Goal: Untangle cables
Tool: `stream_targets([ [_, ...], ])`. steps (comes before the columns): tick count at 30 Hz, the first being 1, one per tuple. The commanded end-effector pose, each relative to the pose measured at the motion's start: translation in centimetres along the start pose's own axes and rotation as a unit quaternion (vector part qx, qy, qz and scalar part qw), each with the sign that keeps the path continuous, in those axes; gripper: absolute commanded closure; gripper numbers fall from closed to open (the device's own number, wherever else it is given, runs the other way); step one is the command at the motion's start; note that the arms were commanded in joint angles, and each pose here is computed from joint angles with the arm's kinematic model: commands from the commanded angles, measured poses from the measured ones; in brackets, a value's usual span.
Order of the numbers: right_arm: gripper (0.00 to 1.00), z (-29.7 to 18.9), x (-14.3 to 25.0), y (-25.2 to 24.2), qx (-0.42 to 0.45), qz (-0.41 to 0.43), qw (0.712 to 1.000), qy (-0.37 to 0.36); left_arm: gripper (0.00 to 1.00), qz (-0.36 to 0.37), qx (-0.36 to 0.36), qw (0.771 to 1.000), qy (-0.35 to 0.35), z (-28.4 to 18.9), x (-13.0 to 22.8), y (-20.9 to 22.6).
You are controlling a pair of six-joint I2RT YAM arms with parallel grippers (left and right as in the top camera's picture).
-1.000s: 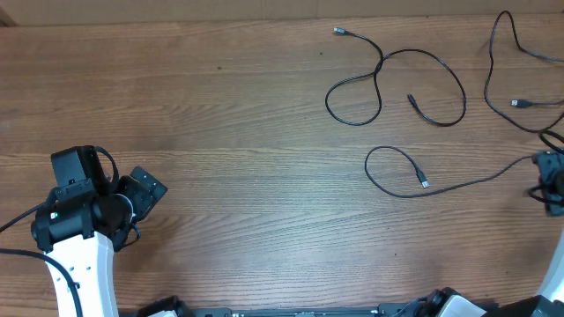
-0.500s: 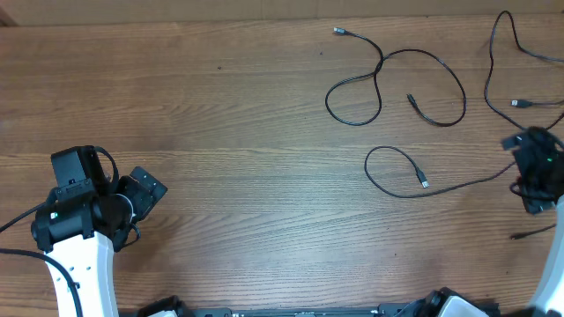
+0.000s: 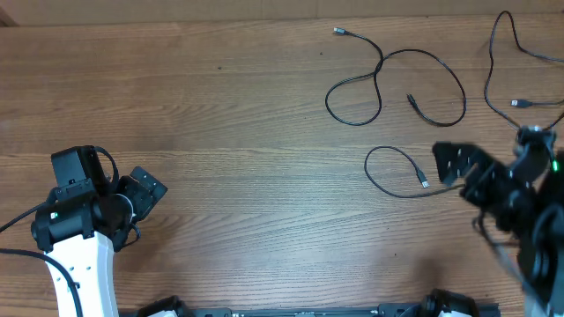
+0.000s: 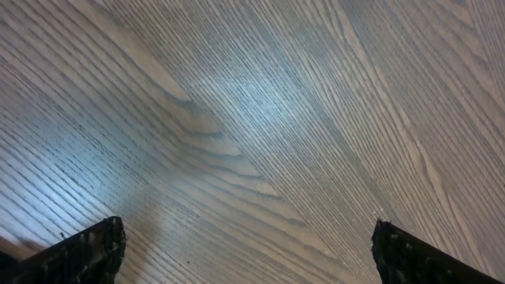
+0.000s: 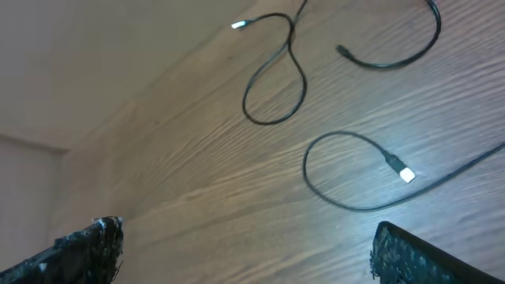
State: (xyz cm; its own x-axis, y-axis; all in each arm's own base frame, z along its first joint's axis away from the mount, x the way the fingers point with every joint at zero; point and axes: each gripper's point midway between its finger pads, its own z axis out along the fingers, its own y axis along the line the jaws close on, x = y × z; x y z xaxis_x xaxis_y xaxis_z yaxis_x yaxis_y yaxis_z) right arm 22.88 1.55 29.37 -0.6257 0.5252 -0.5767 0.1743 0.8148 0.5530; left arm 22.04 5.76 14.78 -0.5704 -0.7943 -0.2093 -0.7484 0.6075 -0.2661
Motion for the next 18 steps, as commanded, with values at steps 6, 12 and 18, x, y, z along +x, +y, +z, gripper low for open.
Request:
stream_targets([
  [6, 0.0, -6.1, 3.5, 2.2, -0.035, -0.084, 0.994, -0.062, 0.0, -0.007, -0.005, 1.0, -0.004, 0.0, -0.1, 0.3],
  [12, 0.0, -6.9, 6.2, 1.5, -0.025, -0.07, 0.997, -0.036, 0.01, -0.007, -0.005, 1.0, -0.004, 0.0, -0.1, 0.3],
  [18, 0.0, -6.7, 7.4, 0.9, -0.016, -0.057, 0.998, -0.011, 0.01, -0.007, -0.005, 1.0, -0.004, 0.0, -0.1, 0.3],
])
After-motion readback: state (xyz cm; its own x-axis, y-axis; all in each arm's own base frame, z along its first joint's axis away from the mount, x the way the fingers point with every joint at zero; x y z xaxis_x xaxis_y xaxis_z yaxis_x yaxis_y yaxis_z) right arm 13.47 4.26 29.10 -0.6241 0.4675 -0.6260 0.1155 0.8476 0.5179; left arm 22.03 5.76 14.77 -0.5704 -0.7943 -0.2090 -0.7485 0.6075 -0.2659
